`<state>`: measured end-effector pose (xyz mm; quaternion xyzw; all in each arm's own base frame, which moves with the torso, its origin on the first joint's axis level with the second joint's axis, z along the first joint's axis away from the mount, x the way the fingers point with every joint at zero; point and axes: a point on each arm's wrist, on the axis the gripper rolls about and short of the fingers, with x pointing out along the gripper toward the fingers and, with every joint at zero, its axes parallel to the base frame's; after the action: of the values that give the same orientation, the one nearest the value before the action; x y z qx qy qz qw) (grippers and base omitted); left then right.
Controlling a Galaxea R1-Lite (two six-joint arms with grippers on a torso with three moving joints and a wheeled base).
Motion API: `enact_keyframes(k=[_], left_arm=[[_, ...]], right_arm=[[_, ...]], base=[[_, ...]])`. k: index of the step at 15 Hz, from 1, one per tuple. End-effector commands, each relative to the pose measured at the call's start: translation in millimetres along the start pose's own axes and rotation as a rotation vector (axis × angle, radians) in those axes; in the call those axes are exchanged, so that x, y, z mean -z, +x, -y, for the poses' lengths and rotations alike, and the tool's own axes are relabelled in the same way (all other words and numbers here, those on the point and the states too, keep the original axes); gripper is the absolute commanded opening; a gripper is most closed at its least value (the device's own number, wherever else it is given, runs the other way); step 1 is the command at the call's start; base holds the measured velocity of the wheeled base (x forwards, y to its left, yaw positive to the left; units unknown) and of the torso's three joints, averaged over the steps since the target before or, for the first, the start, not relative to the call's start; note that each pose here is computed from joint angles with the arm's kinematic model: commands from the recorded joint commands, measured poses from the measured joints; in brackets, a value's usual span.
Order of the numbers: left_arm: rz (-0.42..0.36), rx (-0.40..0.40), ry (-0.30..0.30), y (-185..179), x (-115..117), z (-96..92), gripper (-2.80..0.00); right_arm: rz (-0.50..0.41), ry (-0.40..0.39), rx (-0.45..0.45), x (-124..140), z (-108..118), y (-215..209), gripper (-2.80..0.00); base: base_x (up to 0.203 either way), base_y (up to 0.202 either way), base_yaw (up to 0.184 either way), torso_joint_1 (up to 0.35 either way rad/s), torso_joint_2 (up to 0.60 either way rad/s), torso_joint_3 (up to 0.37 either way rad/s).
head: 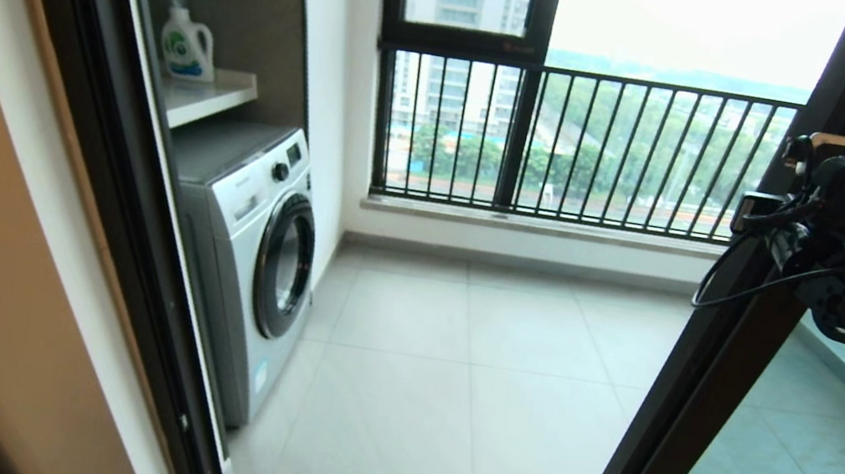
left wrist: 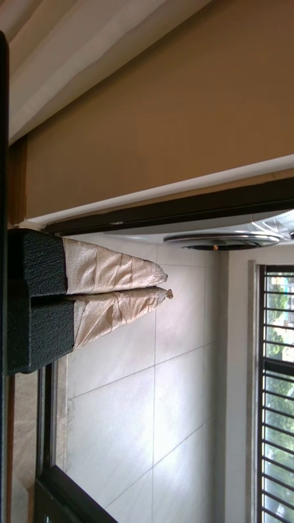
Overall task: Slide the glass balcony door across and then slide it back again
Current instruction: Open the slid door
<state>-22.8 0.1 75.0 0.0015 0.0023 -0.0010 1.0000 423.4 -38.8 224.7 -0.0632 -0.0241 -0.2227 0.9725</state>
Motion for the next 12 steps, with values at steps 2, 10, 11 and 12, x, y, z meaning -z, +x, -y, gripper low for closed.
enact_keyframes(k=[2,10,11,12], left_arm=[[-0.001,0.0,0.0,0.1,0.0,0.0,-2.8],[-0.001,0.0,0.0,0.1,0.0,0.0,-2.8],[-0.001,0.0,0.0,0.1,0.0,0.0,-2.8],[-0.001,0.0,0.0,0.1,0.0,0.0,-2.8]], right_arm=[[0.006,0.0,0.005,-1.1,2.1,0.6,-2.8],[0.008,0.004,-0.013,-21.4,16.7,-41.2,-2.8],[0.012,0.007,-0.028,-28.0,22.0,-57.5,-2.8],[0.011,0.009,-0.052,-32.7,26.8,-78.3,-2.8]], base=[[0.0,0.0,0.0,0.0,0.0,0.0],[0.0,0.0,0.0,0.0,0.0,0.0],[0.0,0.0,0.0,0.0,0.0,0.0],[0.0,0.0,0.0,0.0,0.0,0.0]])
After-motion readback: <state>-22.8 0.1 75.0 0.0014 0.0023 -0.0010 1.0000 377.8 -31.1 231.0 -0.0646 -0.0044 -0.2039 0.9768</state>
